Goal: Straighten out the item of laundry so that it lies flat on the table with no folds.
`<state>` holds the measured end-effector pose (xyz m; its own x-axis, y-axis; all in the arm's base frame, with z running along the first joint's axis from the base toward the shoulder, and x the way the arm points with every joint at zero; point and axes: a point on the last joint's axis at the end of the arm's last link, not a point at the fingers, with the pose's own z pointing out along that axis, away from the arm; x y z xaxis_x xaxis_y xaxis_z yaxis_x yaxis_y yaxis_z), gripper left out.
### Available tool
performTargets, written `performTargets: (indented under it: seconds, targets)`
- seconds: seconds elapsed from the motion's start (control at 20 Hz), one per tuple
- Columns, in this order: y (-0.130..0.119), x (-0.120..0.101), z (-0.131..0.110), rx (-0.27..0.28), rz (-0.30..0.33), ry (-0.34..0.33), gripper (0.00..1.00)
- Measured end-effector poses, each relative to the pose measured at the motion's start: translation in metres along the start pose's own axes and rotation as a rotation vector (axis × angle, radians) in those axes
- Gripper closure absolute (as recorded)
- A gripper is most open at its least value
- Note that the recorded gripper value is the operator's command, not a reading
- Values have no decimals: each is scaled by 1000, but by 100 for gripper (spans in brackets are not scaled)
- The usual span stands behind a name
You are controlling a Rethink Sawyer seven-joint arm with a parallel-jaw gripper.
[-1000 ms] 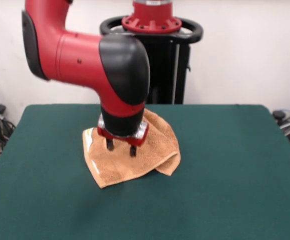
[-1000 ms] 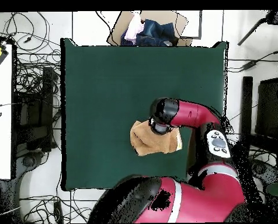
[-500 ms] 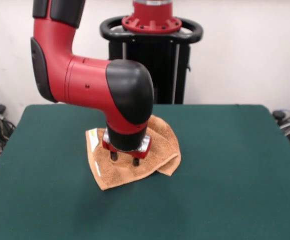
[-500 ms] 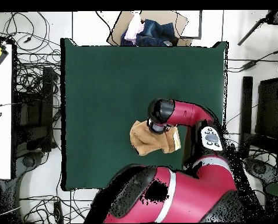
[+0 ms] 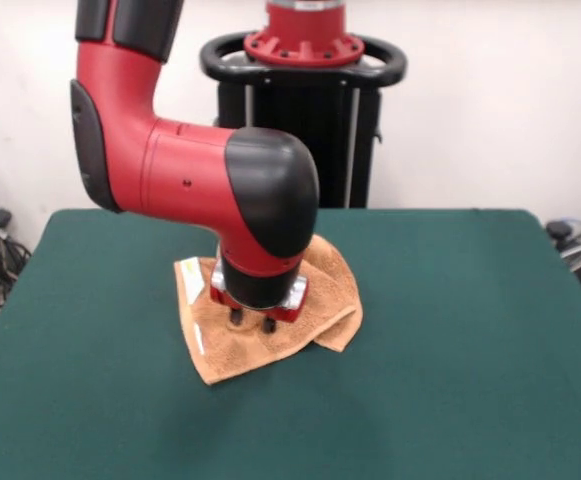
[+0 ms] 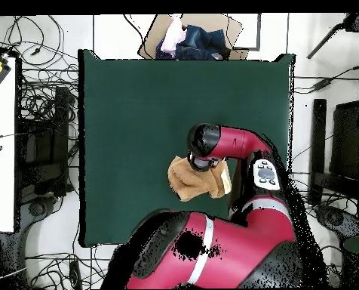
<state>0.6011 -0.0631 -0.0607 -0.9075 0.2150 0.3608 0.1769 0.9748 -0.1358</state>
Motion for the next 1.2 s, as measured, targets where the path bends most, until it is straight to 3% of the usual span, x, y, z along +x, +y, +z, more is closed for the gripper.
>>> performTargets:
  seconds: [0.95, 1.2]
  targets:
    - [5, -3, 0, 13, -9, -6, 100]
    - [3, -8, -1, 16, -6, 19, 100]
